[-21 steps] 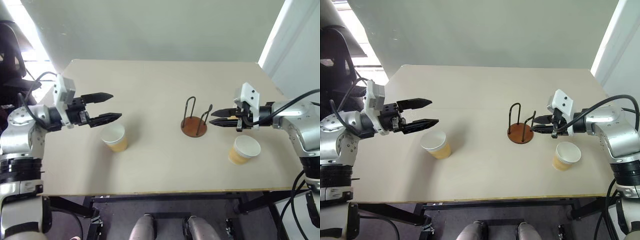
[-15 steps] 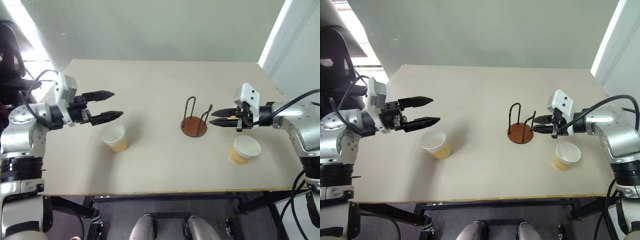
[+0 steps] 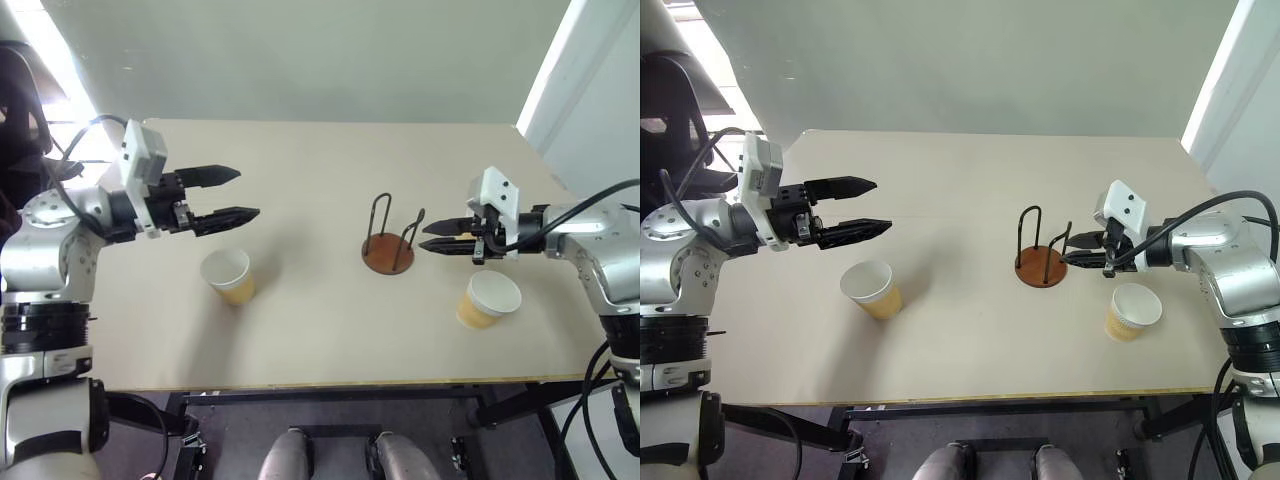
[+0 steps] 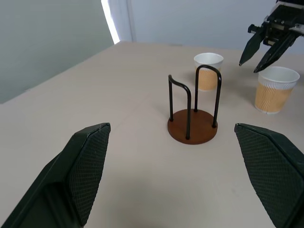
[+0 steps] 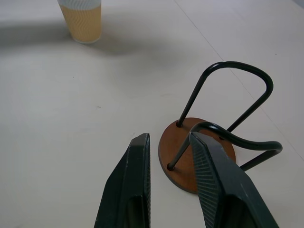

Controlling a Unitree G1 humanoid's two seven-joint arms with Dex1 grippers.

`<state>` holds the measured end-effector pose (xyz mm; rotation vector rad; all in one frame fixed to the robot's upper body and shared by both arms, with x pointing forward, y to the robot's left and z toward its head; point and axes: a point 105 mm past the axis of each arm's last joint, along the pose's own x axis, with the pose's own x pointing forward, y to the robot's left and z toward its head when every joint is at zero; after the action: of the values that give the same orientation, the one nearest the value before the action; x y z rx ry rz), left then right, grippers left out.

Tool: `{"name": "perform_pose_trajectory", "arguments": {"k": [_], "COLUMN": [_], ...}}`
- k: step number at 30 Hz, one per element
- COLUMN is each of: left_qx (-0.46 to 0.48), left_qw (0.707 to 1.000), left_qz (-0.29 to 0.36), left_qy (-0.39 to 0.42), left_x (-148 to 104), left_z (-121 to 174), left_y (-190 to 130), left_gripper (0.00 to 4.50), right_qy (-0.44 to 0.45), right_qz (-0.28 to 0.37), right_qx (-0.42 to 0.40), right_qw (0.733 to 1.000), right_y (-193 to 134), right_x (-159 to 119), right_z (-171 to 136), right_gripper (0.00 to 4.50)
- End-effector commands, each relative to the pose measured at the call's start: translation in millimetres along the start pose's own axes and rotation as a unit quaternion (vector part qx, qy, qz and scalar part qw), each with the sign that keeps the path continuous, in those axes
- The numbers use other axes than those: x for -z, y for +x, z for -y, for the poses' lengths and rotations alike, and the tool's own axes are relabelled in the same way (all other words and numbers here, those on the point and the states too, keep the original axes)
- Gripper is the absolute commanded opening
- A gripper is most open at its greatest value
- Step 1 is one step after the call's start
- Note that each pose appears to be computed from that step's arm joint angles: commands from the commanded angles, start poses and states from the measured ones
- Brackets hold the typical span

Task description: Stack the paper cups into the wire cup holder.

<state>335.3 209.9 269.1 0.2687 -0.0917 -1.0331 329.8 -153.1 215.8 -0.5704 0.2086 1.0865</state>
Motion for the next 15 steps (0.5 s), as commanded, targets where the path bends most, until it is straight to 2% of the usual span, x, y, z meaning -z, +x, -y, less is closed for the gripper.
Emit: {"name": "perform_pose_trajectory", "arguments": {"k": [1, 3, 6, 13, 14, 15], "left_qx": [0.003, 0.003, 0.003, 0.007, 0.008, 0.009], "left_qw": [1.000, 1.000, 1.000, 1.000, 1.000, 1.000], "left_qz": [0.014, 0.013, 0.012, 0.012, 0.012, 0.012], "left_qy": [0.019, 0.018, 0.016, 0.017, 0.018, 0.019], "left_x": [-8, -4, 2, 11, 11, 11], "left_z": [-2, -5, -9, -11, -11, -11], "left_y": [-4, -7, -12, -15, -15, -15], "left_gripper": [4.50, 4.50, 4.50, 4.50, 4.50, 4.50], "right_qy": [-0.019, -0.014, 0.001, 0.010, 0.021, 0.028], "right_qz": [0.008, 0.008, 0.004, -0.008, -0.007, -0.007], "right_qx": [0.018, 0.015, -0.001, 0.009, 0.007, 0.006], "right_qw": [1.000, 1.000, 1.000, 1.000, 1.000, 1.000], "right_y": [-8, -9, -10, -10, -10, -10], "right_x": [-10, -9, -9, -6, -5, -5], "right_z": [4, 3, -3, -3, -4, -5], "right_gripper": [1.25, 1.25, 1.83, 4.21, 4.48, 4.48]}}
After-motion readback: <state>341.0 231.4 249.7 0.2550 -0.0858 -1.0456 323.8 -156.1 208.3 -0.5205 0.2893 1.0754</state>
